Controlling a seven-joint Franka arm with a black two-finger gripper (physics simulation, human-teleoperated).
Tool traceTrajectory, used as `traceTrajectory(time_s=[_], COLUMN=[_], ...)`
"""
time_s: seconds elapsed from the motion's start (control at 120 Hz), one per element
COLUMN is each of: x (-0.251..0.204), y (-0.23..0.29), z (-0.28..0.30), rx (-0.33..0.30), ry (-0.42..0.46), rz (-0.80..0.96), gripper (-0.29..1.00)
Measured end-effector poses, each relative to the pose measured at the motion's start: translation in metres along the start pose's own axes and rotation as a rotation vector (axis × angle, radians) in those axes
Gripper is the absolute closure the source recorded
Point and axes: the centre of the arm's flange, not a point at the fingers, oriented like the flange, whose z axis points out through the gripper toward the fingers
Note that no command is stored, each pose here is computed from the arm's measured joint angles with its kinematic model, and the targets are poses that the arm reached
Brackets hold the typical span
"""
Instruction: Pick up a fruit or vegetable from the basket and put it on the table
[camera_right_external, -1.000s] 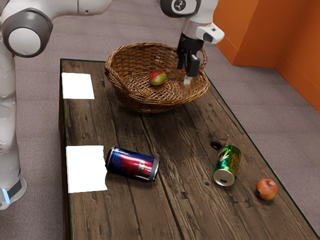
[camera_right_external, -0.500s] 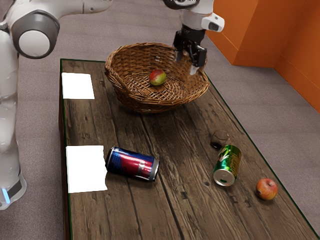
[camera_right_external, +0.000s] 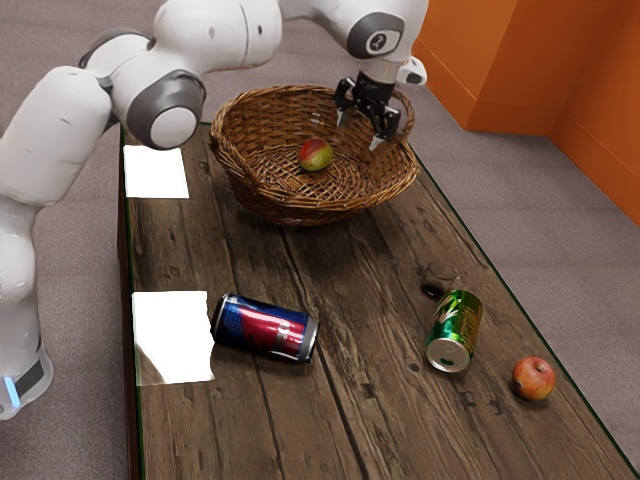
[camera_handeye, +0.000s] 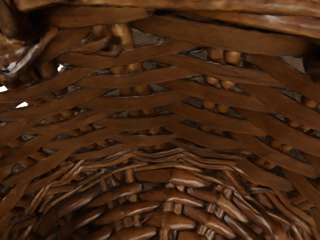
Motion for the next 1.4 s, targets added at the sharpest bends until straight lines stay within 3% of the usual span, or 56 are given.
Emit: traceTrajectory(time_s=[0.258,0.842,0.958,1.05,1.2,1.4], x=[-0.020,-0.054,-0.056,-0.055,-0.060,-0.146], y=[-0.031,-0.020,-0.020,-0.022,-0.019,0.018], z=[0.028,0.063,0.066,0.063,-0.025,-0.130], rx=[0.009,-0.012,-0.004,0.007,-0.020,-0.091], ry=[-0.110,-0.195,-0.188,-0.178,-0.081,-0.069], rz=[-0.013,0.041,0.045,0.045,0.052,0.163], gripper=[0.00,0.00,0.19,0.24,0.28,0.28])
